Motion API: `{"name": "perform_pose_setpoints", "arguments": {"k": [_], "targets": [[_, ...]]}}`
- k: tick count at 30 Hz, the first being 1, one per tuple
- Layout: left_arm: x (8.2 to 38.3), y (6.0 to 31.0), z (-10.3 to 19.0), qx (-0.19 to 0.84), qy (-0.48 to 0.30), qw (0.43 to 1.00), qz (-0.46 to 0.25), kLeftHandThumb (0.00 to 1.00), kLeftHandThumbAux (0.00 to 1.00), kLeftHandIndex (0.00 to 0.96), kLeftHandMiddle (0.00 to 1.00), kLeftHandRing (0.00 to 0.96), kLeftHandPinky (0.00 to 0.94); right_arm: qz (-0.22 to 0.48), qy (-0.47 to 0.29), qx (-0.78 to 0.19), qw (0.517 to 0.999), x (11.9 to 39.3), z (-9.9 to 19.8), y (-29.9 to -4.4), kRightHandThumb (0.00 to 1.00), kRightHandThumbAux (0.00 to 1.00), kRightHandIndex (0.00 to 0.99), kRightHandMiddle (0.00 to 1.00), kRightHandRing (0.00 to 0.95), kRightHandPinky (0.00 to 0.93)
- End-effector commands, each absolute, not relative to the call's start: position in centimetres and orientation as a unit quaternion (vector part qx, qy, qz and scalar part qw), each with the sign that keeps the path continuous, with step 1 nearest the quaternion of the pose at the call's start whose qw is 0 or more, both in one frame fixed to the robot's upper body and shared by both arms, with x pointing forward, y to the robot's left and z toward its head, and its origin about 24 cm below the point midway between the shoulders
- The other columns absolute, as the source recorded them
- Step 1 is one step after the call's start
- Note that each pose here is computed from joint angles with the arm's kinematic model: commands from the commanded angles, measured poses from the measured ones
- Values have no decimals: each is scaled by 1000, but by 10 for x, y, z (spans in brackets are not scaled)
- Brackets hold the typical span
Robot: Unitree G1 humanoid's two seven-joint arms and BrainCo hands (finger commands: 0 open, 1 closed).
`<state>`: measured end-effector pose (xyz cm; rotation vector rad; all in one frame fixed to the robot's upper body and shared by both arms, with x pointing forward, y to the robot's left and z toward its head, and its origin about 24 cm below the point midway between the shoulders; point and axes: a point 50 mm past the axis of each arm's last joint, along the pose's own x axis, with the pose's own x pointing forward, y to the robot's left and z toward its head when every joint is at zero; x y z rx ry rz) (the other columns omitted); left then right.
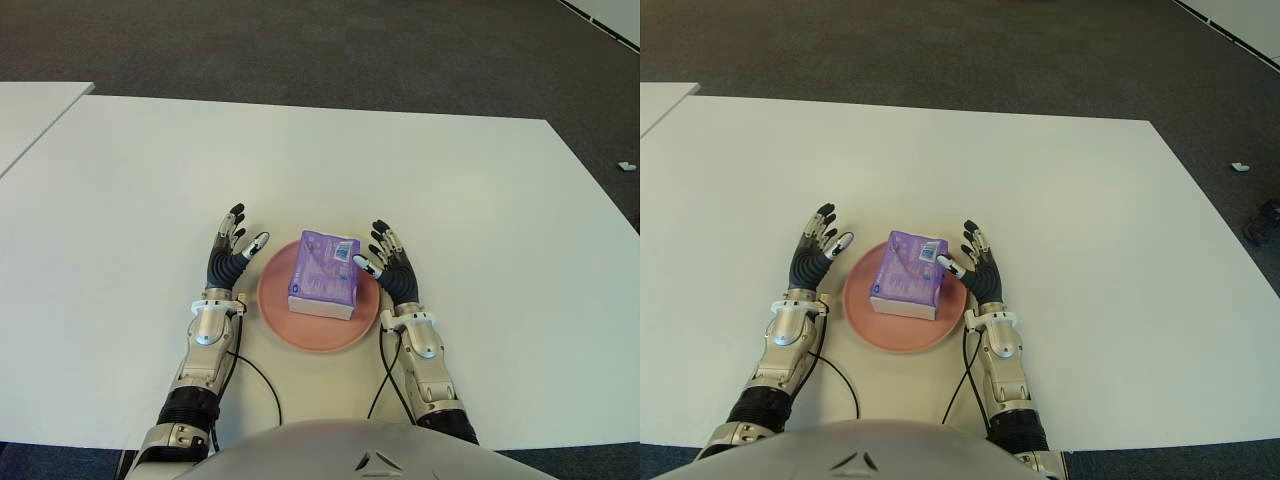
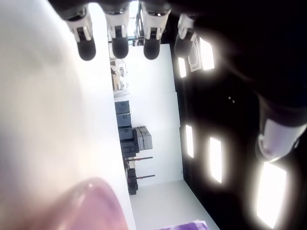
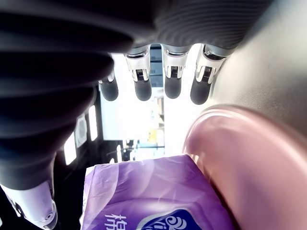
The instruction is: Put the tissue paper into the plate.
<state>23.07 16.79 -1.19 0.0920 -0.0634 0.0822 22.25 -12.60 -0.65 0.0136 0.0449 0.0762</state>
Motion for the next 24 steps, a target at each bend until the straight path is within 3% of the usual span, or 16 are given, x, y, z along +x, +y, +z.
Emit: {"name": "perform_pose_setpoints", "arguments": {"k": [1, 24], "targets": [[218, 169, -31, 38, 25, 998, 51, 0, 551, 0, 0, 0, 0, 20, 92, 12, 995, 206, -31, -131, 0, 689, 6, 40, 5, 0], [218, 169, -30, 11, 50, 997, 52, 0, 566, 0, 0, 0, 0, 8, 93, 12, 996, 207, -30, -130, 0, 682, 2, 38, 1, 0]]}}
